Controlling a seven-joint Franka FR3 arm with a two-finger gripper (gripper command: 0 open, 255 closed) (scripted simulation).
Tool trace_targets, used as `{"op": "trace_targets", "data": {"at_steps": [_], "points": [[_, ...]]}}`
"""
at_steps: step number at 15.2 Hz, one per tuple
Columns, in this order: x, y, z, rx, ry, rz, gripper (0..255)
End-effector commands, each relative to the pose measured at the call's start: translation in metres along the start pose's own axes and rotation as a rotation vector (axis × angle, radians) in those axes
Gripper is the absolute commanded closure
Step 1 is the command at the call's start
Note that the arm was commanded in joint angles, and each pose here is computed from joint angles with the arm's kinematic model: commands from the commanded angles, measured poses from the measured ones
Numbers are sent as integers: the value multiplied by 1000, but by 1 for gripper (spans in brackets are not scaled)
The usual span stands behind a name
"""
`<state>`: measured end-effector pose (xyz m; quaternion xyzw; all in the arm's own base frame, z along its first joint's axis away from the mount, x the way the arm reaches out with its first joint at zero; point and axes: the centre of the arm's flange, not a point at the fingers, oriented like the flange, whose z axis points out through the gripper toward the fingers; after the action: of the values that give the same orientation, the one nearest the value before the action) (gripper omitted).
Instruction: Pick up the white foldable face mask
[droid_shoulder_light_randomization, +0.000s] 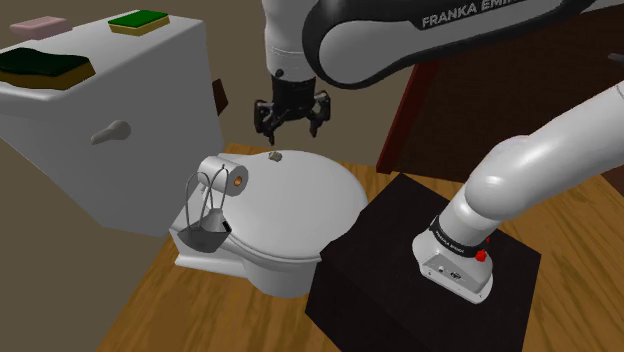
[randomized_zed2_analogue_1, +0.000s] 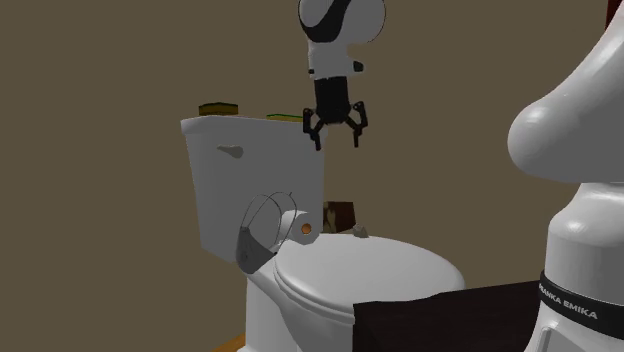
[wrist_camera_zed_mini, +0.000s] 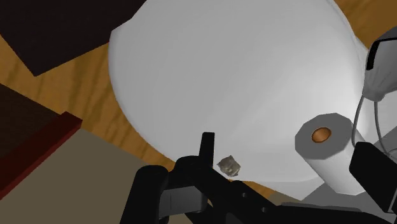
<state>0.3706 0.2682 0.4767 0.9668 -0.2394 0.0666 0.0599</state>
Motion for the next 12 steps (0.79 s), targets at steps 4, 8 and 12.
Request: {"op": "trace_targets", "data": {"at_steps": [4,8,12], "points": [[-9,-64,30,-22,29,91,0],[-9,-116,52,-41,53,159,0],[-6,-167,74,-60,78,228,0]]}}
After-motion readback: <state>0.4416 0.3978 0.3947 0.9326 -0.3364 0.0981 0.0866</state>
